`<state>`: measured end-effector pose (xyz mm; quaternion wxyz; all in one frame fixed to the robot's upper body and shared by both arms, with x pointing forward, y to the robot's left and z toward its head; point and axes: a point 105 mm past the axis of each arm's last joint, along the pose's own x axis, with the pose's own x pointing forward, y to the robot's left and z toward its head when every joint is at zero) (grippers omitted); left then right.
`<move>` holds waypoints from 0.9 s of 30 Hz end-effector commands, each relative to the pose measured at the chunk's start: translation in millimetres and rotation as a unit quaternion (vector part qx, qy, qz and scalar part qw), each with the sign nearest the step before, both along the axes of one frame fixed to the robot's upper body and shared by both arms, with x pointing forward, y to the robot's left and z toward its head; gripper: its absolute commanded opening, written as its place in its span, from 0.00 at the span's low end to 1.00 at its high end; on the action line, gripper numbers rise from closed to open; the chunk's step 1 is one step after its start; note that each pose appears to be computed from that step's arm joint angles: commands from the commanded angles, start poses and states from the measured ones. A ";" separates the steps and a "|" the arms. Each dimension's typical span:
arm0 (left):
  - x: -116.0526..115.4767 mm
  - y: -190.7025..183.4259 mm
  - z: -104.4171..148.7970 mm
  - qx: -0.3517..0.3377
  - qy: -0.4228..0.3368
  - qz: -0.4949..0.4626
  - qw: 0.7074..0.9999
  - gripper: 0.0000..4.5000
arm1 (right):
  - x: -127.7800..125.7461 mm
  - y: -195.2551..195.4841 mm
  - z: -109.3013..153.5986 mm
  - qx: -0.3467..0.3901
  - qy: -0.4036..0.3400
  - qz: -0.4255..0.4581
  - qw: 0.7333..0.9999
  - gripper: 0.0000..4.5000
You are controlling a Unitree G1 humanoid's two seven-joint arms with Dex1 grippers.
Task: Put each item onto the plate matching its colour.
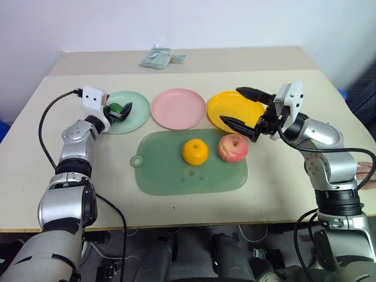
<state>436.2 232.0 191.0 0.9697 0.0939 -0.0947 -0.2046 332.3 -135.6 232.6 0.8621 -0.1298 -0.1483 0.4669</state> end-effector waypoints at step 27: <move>-92.2 -124.5 -22.6 0.052 0.067 -0.486 0.870 1.00 | -27.9 -0.2 1.7 -0.034 0.030 0.052 0.998 1.00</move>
